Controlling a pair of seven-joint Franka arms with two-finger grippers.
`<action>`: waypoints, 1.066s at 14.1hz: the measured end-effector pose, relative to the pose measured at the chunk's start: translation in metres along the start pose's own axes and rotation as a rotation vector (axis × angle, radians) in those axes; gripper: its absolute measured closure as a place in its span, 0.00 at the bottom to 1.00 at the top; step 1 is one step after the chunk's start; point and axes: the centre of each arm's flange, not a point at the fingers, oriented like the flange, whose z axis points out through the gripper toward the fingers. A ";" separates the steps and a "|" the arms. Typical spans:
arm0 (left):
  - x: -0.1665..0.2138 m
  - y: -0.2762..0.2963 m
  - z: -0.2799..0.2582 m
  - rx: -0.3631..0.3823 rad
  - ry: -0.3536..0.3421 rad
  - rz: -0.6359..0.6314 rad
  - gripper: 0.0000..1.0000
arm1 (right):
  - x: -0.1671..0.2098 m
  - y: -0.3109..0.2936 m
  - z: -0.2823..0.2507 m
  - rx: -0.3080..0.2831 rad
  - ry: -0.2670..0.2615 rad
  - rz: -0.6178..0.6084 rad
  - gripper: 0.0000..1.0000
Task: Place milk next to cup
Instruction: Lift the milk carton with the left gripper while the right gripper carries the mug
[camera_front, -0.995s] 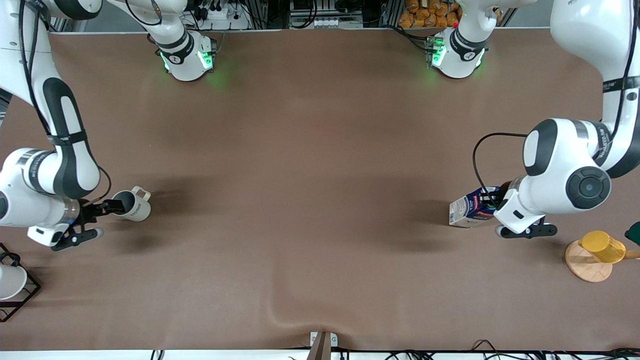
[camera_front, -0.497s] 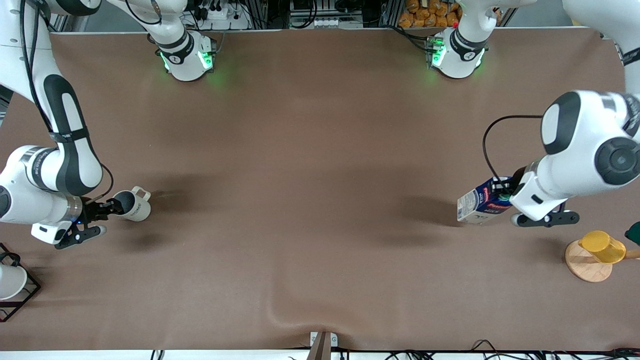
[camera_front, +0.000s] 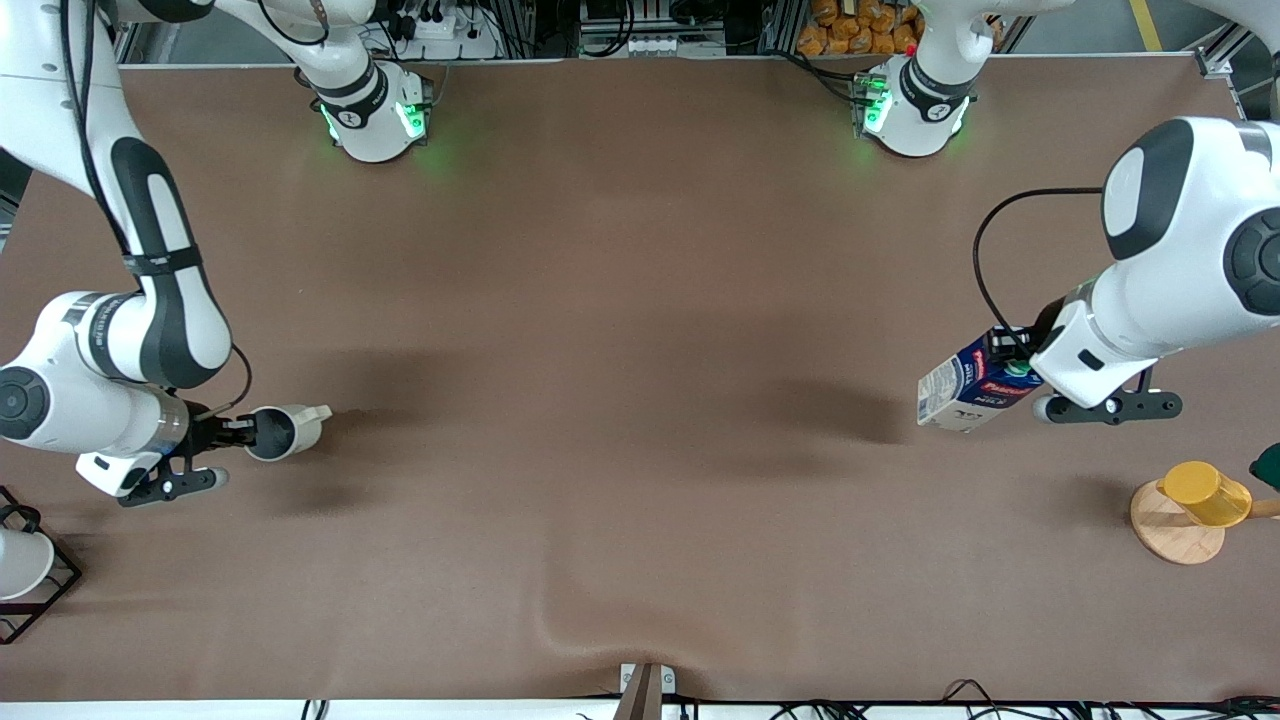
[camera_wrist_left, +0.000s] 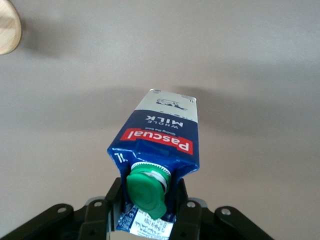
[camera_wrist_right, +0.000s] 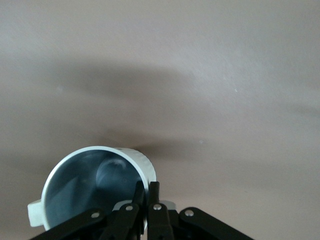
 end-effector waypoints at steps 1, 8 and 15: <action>-0.003 0.003 -0.005 0.000 0.003 0.006 0.55 | 0.005 -0.013 -0.007 0.006 -0.004 0.034 0.96; -0.015 0.018 -0.020 0.001 0.010 0.033 0.55 | 0.036 -0.166 -0.044 0.127 -0.008 0.305 0.96; -0.024 0.025 -0.024 0.007 -0.016 0.049 0.56 | 0.035 -0.351 -0.054 0.173 0.073 0.501 0.96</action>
